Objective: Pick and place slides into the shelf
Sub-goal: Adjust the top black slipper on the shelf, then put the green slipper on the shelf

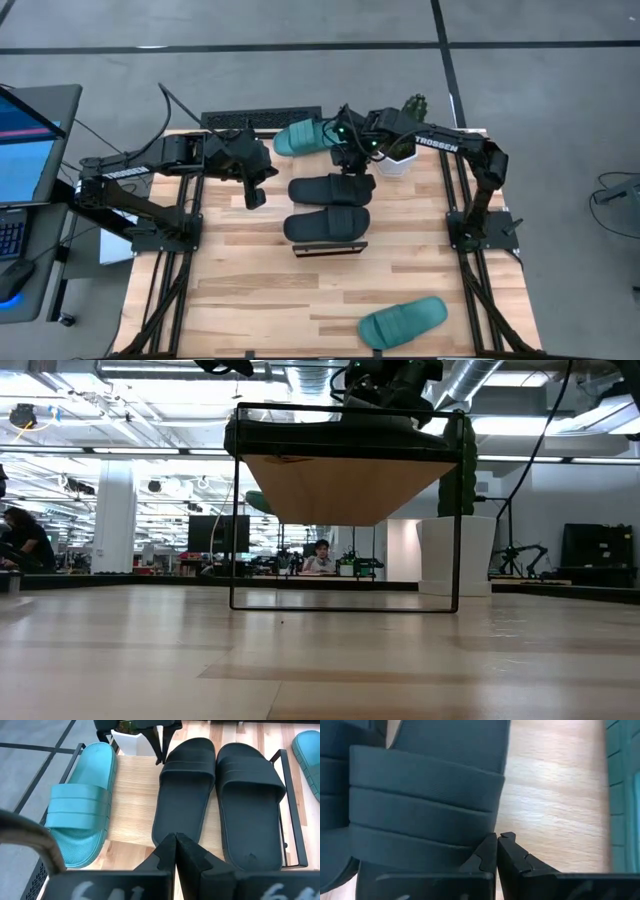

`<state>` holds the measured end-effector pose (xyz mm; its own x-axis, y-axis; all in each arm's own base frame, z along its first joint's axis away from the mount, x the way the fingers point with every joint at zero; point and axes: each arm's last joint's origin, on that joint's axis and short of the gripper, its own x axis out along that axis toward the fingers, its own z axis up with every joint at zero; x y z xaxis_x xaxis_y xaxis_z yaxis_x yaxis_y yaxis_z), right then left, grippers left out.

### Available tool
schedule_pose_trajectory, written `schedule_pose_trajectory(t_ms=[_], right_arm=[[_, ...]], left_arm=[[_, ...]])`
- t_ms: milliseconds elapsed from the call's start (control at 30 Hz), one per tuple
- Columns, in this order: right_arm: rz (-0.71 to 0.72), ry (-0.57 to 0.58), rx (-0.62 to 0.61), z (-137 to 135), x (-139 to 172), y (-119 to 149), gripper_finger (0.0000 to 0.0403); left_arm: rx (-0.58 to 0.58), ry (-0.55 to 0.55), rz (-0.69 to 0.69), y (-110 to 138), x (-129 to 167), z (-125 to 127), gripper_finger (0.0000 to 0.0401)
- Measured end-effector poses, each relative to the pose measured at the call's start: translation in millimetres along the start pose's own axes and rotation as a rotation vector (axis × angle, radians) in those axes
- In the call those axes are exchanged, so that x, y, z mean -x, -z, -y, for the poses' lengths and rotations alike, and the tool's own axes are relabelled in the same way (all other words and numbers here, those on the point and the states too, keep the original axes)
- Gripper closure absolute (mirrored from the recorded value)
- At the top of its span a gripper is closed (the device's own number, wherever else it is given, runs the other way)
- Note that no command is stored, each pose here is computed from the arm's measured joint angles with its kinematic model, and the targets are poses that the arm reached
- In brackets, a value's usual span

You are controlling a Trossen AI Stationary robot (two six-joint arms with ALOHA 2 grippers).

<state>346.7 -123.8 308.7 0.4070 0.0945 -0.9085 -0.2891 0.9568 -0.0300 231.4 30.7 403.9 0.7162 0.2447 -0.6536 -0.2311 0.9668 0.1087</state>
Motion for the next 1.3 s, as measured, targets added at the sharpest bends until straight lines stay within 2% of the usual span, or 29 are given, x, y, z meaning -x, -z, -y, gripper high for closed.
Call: schedule_pose_trajectory(t_ms=[233,400,567,700,867,933,1033,1167,1300], right_arm=[[0.014,0.011,0.026,-5,0,-6,0.0403],[0.065,0.067,0.042,-2,18,-17,0.0403],[0.154,0.129,0.06,-6,64,-34,0.0403],[0.281,0.206,0.054,-24,121,-40,0.0403],[0.444,0.265,-0.037,-68,207,-8,0.0403],[0.516,0.275,-0.089,-90,237,11,0.0403],[0.591,0.268,-0.158,-126,269,38,0.0403],[0.572,0.261,-0.26,-163,285,63,0.0403],[0.488,0.261,-0.34,-185,273,71,0.0403]], left_arm=[[0.001,0.0,0.002,0,0,0,0.0401],[-0.03,-0.025,-0.008,-3,-8,-2,0.0401],[-0.049,0.026,-0.094,-4,-43,-9,0.0401],[-0.078,0.054,-0.203,1,-73,-13,0.0401],[-0.084,0.079,-0.231,3,-76,-13,0.0401],[-0.067,0.076,-0.201,5,-67,-13,0.0401],[0.0,0.063,-0.073,7,-51,-14,0.0401],[0.11,0.067,0.033,25,-42,-8,0.0401],[0.237,0.077,0.129,46,-34,6,0.0401]])
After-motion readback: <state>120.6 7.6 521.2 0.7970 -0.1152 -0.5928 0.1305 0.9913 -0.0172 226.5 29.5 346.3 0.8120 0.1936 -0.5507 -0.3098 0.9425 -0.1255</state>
